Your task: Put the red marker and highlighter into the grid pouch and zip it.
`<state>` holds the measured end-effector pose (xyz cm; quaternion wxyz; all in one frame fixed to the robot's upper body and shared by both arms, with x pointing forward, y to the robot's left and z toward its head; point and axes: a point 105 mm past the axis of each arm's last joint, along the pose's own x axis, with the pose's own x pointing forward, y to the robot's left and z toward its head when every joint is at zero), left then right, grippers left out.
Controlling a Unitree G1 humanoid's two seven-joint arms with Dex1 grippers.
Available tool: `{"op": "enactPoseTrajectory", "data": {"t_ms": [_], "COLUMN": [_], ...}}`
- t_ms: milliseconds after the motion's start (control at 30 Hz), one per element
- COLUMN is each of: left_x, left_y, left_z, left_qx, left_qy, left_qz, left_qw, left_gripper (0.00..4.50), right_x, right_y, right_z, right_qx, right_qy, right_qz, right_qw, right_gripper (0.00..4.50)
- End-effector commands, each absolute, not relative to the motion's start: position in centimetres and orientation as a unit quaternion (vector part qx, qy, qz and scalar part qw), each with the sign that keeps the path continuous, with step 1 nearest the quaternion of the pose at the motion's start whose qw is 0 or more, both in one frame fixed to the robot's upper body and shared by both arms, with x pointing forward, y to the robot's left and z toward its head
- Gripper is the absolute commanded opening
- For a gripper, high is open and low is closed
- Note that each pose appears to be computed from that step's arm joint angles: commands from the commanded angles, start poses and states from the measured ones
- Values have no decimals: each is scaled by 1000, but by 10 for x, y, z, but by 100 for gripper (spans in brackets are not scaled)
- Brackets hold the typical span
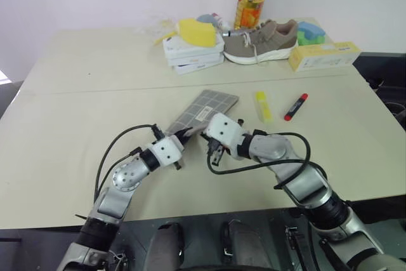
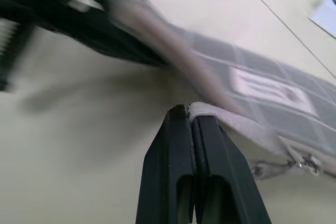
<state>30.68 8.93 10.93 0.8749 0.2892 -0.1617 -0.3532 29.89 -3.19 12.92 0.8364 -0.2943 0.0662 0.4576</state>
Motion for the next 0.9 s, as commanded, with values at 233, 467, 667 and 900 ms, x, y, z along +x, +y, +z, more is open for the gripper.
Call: {"op": "enactPoseTrajectory", "data": {"t_ms": [233, 467, 667, 900], "left_x": [324, 333, 328, 317], "left_y": [71, 65, 65, 84], "left_z": [116, 116, 118, 119], "left_qx": [282, 277, 268, 211], "left_qy": [-180, -181, -188, -156], "left_qz": [-330, -312, -321, -343], "left_qw": [883, 891, 889, 902], "left_gripper": [0, 0, 0, 0], "right_x": [283, 280, 286, 294], "right_y": [-11, -10, -21, -69], "right_z": [154, 156, 158, 168], "right_qx": [-325, -339, -328, -286], "right_qy": [-6, -18, -3, 41], "right_qz": [499, 505, 491, 427], "right_qw": [804, 793, 807, 857], "right_gripper": [4, 4, 138, 391]}}
